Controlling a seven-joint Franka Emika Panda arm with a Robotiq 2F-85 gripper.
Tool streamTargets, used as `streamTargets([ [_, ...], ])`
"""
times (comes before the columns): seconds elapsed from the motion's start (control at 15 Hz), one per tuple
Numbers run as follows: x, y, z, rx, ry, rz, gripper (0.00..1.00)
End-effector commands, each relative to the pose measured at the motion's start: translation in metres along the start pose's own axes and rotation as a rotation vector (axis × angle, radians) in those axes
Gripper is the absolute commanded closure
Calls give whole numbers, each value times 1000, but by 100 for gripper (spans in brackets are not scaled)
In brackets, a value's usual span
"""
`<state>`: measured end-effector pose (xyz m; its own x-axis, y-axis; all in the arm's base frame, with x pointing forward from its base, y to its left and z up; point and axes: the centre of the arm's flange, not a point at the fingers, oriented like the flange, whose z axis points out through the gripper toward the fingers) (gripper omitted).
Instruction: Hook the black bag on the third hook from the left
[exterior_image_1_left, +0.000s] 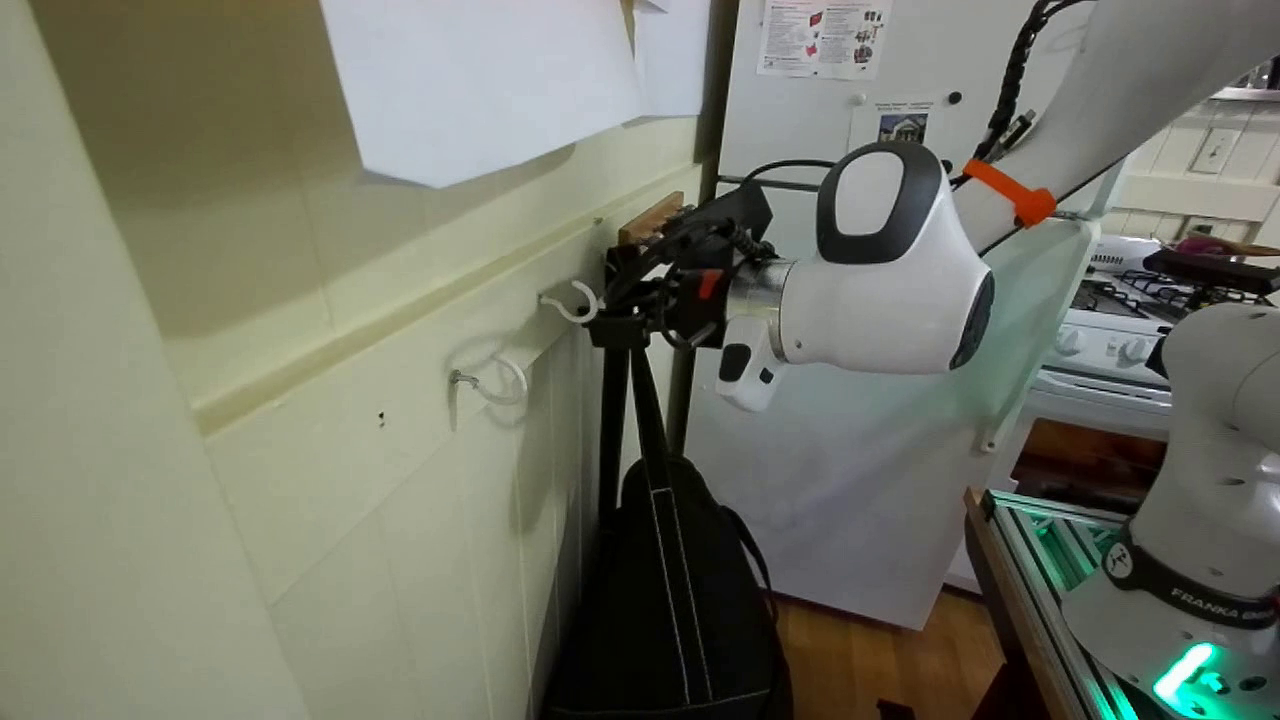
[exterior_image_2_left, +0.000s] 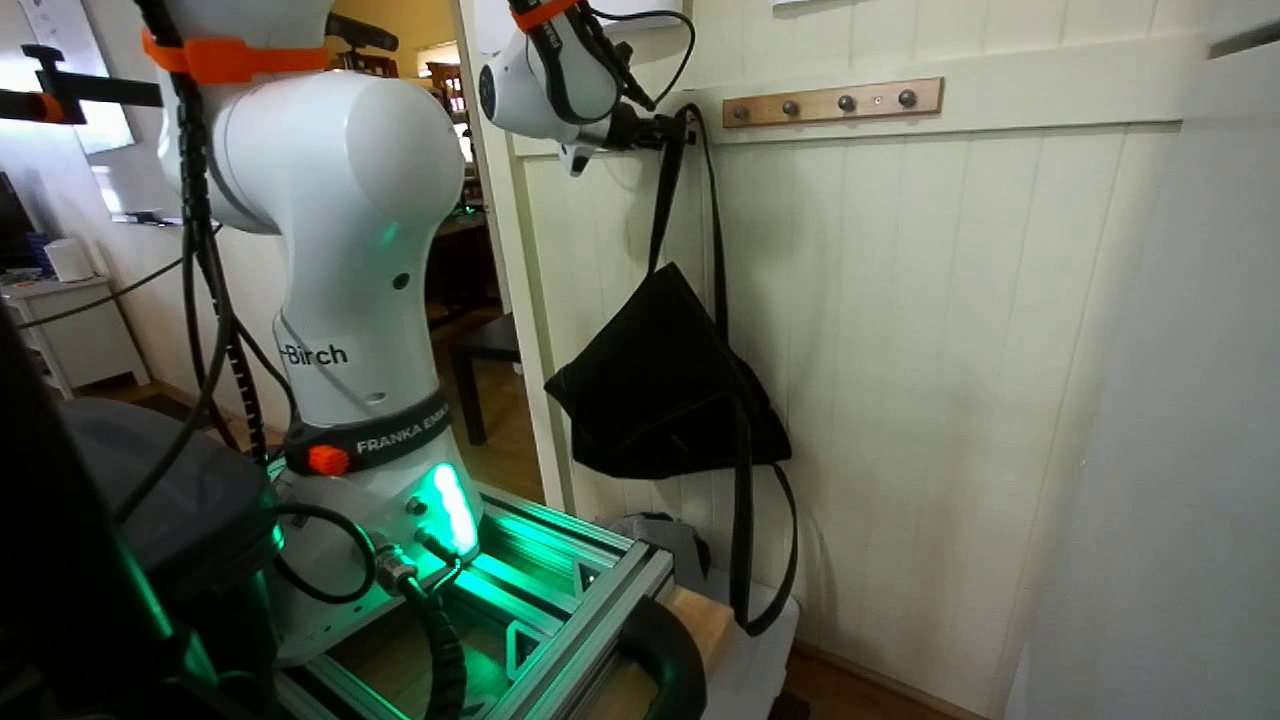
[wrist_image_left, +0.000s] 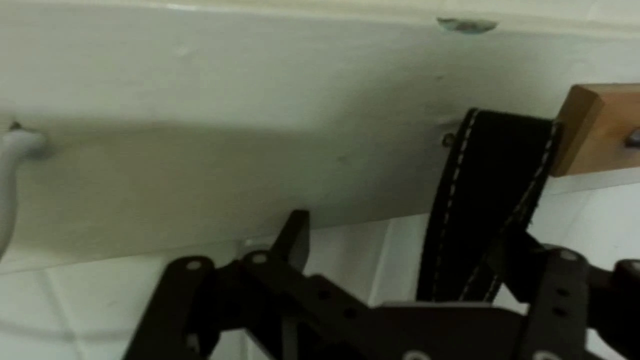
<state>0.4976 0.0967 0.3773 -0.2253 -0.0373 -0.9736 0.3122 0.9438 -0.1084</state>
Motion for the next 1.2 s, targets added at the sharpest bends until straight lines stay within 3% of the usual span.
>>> streamTargets([
  [0.0, -12, 12, 3, 24, 100, 12, 0],
  [0.53, -10, 23, 1, 13, 240, -6, 0],
  [0.87, -4, 28, -6, 75, 342, -77, 0],
  [1.13, 0, 31, -10, 50, 434, -113, 0],
])
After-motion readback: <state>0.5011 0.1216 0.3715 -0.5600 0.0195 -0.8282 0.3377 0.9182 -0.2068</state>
